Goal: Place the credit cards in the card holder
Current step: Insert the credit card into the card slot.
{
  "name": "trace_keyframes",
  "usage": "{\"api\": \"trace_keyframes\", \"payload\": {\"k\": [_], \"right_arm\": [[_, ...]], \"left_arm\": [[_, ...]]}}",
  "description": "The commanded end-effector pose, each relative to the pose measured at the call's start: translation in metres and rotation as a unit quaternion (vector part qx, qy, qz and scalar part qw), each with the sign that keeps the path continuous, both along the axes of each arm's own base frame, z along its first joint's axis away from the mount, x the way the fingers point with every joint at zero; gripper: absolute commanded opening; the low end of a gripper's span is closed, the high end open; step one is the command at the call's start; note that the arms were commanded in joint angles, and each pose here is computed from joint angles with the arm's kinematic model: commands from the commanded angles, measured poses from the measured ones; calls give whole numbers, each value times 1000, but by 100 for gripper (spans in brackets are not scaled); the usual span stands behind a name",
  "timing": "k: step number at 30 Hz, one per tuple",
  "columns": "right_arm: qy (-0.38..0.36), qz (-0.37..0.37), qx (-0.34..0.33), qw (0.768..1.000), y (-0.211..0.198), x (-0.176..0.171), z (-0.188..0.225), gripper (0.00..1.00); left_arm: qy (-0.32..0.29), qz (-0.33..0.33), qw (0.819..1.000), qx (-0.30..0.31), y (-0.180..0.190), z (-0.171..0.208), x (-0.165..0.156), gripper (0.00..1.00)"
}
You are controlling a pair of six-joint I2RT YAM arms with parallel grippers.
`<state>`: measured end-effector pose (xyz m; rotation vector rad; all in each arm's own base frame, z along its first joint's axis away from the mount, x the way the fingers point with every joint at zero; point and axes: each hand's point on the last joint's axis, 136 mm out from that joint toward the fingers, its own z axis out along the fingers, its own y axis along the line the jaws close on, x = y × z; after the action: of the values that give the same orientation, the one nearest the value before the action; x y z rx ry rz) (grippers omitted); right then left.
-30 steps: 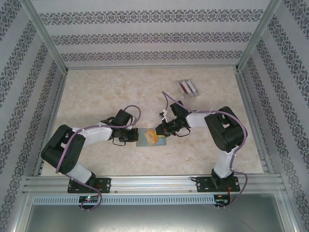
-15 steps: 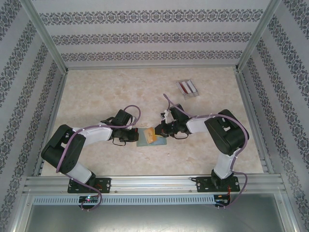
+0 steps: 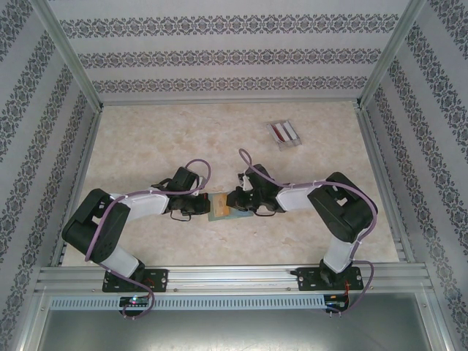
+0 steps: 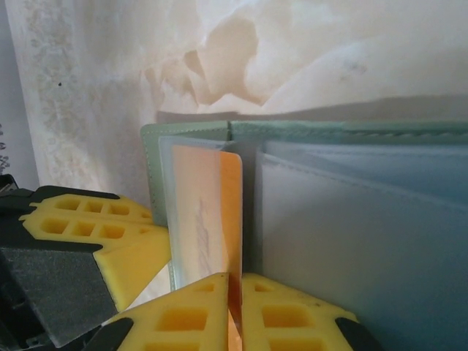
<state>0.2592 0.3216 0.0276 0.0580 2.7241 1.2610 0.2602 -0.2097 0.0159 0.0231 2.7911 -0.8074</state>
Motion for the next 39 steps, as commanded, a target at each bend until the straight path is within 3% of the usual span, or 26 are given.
{"api": "trace_keyframes", "payload": {"k": [1, 10, 17, 21, 30, 39], "right_arm": [[-5, -9, -4, 1000, 13, 2, -1, 15], [-21, 17, -36, 999, 12, -6, -2, 27], [-59, 14, -78, 995, -16, -3, 17, 41], [-74, 16, -95, 993, -24, -2, 29, 42], [-105, 8, -165, 981, -51, -4, 36, 45], [-76, 5, -190, 979, -60, -18, 9, 49]], "left_arm": [[50, 11, 998, 29, 12, -31, -21, 1], [44, 0, 999, 30, 10, -28, -18, 2], [30, -9, 999, 41, 13, -20, -17, 11], [20, -9, 999, 37, 12, -10, -13, 18], [-68, 4, 996, 51, 23, 41, 15, 34], [-12, 15, 1000, 14, 16, 13, 2, 33]]}}
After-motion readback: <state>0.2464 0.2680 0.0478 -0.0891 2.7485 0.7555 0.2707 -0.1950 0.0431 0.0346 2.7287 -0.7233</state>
